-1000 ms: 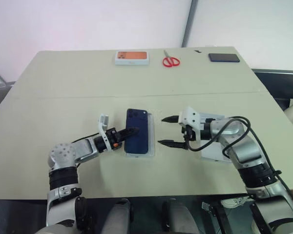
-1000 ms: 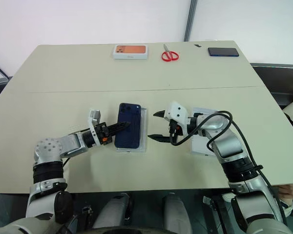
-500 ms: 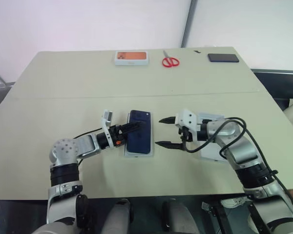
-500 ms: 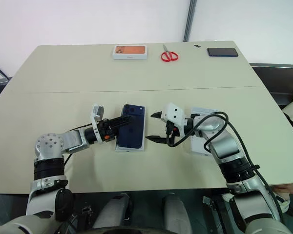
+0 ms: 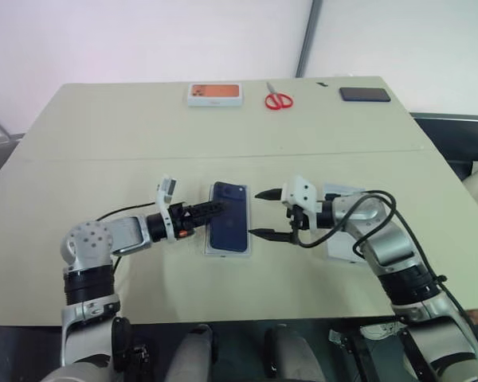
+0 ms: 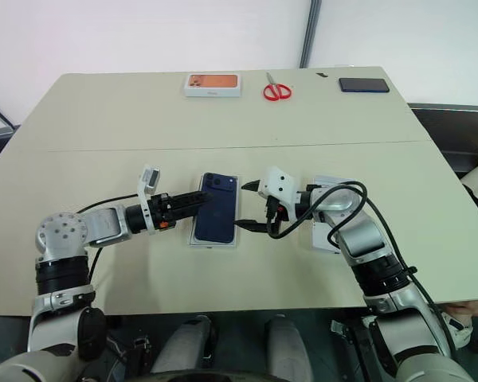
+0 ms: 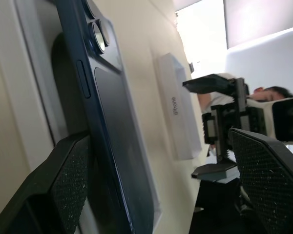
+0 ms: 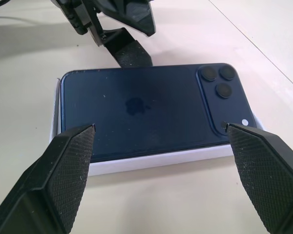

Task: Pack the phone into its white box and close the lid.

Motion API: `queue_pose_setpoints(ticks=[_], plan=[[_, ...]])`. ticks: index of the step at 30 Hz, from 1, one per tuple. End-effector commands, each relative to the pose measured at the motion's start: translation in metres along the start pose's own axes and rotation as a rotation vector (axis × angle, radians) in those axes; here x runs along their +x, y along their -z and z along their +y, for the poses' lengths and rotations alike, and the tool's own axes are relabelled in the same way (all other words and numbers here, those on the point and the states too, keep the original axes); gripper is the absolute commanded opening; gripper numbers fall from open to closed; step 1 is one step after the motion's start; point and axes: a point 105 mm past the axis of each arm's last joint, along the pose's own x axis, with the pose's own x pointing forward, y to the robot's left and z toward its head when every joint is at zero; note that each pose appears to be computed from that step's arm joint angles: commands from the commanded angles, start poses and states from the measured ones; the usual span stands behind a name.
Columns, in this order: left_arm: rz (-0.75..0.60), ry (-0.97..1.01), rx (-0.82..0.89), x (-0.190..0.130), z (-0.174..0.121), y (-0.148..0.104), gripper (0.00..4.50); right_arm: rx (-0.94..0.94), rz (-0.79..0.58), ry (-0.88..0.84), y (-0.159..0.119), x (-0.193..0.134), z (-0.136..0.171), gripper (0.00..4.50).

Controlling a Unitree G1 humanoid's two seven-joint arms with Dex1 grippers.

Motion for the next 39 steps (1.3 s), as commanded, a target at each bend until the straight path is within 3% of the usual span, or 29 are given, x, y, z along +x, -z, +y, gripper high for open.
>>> queue_pose_setpoints(ticks=[1,14,18,20,21,24,27,30,31,39], plan=[[0.023,-0.033,0.048,-0.003,-0.001,-0.002,4.47,-0.053,-0.031,0.003,-0.013,0.003,-0.004,4.50],[0.025,-0.043,0.136,-0.034,-0.012,-0.019,4.47,-0.052,-0.023,0.005,-0.010,0.004,-0.004,4.50],[-0.121,-0.088,0.495,-0.049,-0.020,-0.042,4.47,-0.042,-0.020,0.044,-0.009,0.004,-0.012,4.50],[-0.186,-0.152,0.589,-0.056,-0.009,-0.053,4.47,-0.046,-0.015,0.084,-0.008,0.003,-0.019,4.50],[-0.220,-0.177,0.600,-0.059,-0.002,-0.059,4.24,-0.051,-0.008,0.094,-0.007,0.002,-0.021,4.50],[-0.260,-0.212,0.706,-0.061,0.006,-0.064,3.13,-0.062,0.002,0.118,-0.005,0.001,-0.025,3.62],[-0.247,-0.273,0.973,-0.061,0.016,-0.059,1.57,-0.081,0.018,0.174,-0.001,-0.002,-0.033,2.14],[-0.212,-0.270,1.089,-0.060,0.029,-0.046,0.01,-0.100,0.044,0.183,0.007,-0.002,-0.032,0.53],[-0.191,-0.271,1.134,-0.059,0.032,-0.041,0.00,-0.101,0.045,0.183,0.008,-0.001,-0.031,0.08],[-0.110,-0.202,1.107,-0.043,0.049,-0.019,0.00,-0.111,0.086,0.163,0.022,0.003,-0.017,0.08]])
